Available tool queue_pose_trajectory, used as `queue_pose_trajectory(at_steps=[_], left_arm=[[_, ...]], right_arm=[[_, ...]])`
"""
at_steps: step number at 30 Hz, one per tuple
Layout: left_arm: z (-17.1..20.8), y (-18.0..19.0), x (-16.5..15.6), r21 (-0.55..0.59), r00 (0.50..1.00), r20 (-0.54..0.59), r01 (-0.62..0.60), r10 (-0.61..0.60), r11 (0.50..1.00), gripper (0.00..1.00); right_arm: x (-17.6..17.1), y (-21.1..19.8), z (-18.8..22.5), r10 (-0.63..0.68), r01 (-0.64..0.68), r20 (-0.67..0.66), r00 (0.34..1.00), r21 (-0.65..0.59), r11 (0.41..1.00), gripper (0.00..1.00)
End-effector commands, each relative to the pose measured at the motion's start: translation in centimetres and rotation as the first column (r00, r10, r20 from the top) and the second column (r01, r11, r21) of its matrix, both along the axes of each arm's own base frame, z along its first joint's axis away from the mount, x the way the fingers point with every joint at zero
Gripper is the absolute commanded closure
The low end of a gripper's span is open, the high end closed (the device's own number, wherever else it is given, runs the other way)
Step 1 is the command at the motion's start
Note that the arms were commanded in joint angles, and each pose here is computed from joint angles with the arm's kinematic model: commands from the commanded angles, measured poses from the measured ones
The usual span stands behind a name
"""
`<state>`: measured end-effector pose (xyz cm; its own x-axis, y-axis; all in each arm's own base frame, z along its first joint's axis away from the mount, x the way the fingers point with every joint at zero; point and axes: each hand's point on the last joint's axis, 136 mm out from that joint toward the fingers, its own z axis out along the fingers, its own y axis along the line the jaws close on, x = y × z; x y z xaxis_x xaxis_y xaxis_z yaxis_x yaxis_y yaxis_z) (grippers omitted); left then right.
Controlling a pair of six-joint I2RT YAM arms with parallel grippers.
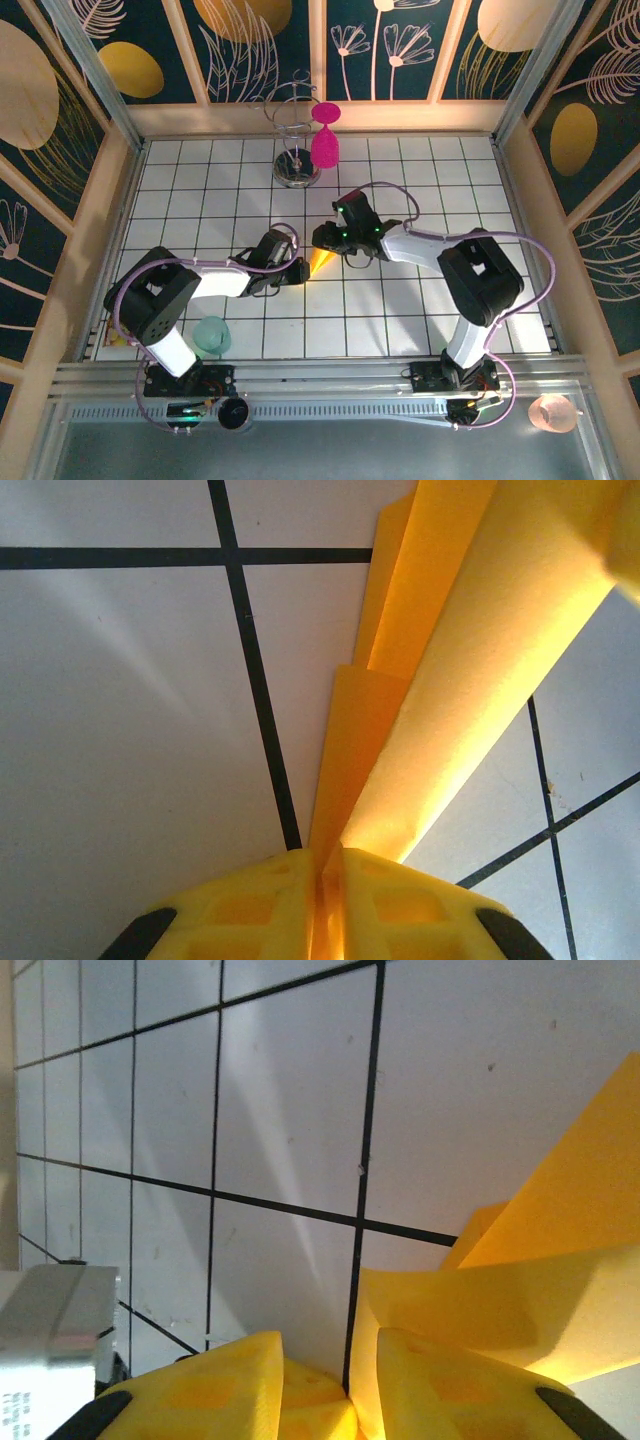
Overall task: Fold a paper plane with a square sheet of paper (pick it up from the middle)
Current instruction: Fold the wing for the fifth time at the center of the table.
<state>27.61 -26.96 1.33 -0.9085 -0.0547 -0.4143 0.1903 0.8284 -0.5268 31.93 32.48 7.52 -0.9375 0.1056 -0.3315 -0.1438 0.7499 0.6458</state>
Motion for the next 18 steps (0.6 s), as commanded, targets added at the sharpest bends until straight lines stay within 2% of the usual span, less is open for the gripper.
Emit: queue_pose_trajectory(at_steps=[1,18], left_arm=[[-3.0,1.4,-1.1,0.087,0.997,-0.074,-0.019,0.025,0.996,0.85],[-3.2,1.7,-1.3,0.095,0.996,-0.081,-0.021,0.029,0.995,0.85]], right_arm=[[-0.3,0.3,-1.5,0.015,-0.015,-0.032,0.999,0.000,1.000,0.71],[0.2,-0.8,-4.8,-0.019,0.011,-0.083,0.996,-0.093,0.996,0.73]])
